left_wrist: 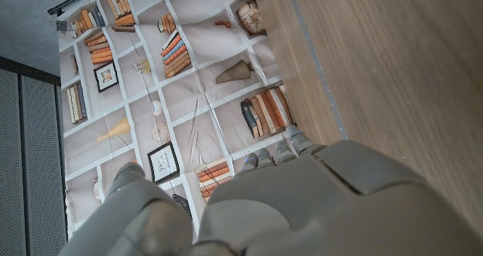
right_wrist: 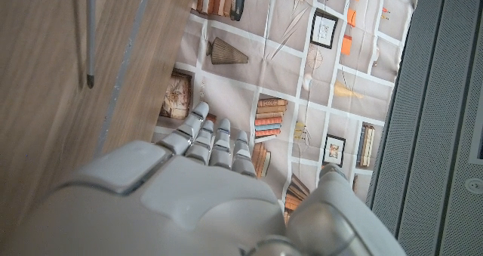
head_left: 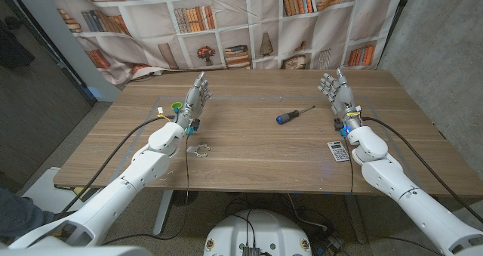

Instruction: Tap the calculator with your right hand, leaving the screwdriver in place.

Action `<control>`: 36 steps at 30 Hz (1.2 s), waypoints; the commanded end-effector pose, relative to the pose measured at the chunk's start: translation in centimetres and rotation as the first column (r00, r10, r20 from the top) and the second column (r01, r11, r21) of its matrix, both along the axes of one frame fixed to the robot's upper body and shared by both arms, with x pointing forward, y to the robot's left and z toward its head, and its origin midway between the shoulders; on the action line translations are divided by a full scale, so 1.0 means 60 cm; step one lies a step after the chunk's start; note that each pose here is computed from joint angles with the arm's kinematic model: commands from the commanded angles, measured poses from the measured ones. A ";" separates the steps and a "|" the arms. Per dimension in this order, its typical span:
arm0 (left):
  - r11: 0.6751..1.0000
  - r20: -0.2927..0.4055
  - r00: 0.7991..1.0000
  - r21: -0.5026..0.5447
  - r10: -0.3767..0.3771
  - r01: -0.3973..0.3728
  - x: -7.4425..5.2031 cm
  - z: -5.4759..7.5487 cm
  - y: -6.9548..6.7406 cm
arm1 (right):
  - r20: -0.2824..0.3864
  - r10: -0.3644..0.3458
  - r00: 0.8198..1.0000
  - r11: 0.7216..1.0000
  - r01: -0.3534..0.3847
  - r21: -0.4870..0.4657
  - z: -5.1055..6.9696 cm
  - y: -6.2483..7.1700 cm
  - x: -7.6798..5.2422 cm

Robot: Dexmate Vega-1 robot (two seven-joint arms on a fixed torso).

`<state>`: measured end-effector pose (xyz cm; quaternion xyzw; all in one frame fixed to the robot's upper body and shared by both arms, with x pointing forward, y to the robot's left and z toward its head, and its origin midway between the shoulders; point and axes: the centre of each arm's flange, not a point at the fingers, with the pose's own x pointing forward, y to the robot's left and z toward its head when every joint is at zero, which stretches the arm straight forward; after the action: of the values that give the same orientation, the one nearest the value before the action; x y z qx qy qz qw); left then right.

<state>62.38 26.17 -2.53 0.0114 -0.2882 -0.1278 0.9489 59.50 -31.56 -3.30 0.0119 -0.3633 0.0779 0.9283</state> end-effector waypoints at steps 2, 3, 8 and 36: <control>0.999 -0.003 0.999 0.010 0.034 -0.034 -0.005 0.000 -0.005 | 0.014 -0.026 1.000 0.999 0.025 0.043 -0.016 -0.032 -0.036; 0.999 -0.004 0.999 0.008 0.034 -0.034 -0.006 0.000 -0.006 | 0.013 -0.028 1.000 0.998 0.028 0.050 -0.018 -0.034 -0.039; 0.999 -0.002 0.999 0.013 0.034 -0.034 -0.006 0.005 -0.009 | 0.013 -0.033 0.999 0.999 0.032 0.038 -0.023 -0.043 -0.048; 1.000 -0.012 1.000 0.014 0.025 -0.025 -0.008 0.001 -0.002 | 0.048 -0.110 0.993 0.985 0.102 0.142 -0.053 -0.048 -0.099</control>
<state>61.85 25.71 -2.12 0.0258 -0.2853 -0.1170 0.9509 54.43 -34.34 -5.94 0.0450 -0.3922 0.0195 0.9186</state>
